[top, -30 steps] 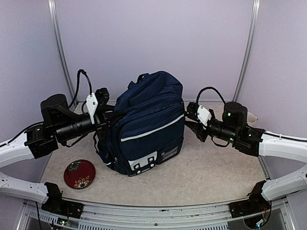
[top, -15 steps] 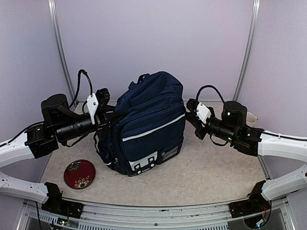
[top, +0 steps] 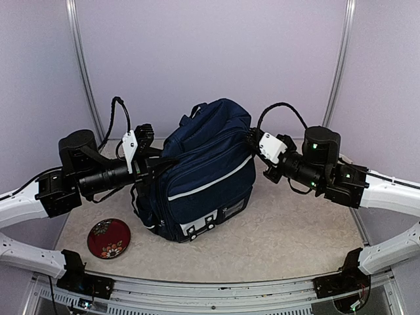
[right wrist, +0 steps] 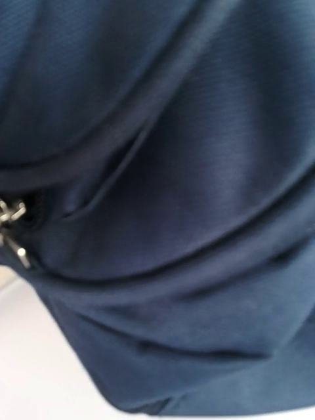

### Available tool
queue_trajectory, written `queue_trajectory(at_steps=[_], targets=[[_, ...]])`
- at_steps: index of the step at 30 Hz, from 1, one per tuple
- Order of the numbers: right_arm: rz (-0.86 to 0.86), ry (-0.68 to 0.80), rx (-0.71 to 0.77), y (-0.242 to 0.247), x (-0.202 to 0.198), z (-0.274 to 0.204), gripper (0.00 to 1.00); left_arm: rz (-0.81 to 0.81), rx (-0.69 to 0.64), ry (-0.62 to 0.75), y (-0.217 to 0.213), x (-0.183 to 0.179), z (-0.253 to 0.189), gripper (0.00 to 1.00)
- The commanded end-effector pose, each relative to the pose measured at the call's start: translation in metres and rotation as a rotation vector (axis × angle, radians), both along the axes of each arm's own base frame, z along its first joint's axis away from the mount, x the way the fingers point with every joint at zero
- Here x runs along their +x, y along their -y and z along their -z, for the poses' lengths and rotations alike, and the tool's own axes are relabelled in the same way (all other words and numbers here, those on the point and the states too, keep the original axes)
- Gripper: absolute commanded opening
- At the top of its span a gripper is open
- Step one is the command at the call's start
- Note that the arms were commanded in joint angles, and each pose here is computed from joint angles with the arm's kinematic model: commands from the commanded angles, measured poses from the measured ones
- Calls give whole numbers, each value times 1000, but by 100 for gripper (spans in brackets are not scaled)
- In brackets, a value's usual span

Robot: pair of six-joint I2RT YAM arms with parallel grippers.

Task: Pack the student bag
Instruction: Zip the upper front pocket of the student bag.

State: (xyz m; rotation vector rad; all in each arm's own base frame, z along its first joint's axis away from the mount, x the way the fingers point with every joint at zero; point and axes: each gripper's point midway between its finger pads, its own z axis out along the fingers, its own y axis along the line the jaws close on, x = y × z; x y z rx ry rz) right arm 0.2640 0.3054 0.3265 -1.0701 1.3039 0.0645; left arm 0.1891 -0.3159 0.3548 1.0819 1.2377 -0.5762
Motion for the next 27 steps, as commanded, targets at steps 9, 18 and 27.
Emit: queue_trajectory(at_steps=[9,18,27], targets=[[39,346,233,8,-13,-146,0,-10,-48,-74,-6,0,-4,0],[22,669,251,13,-32,-214,0,-47,-141,-141,-12,9,-23,0],[-72,878,193,-15,-41,-239,0,-16,-229,-253,0,14,-35,0]])
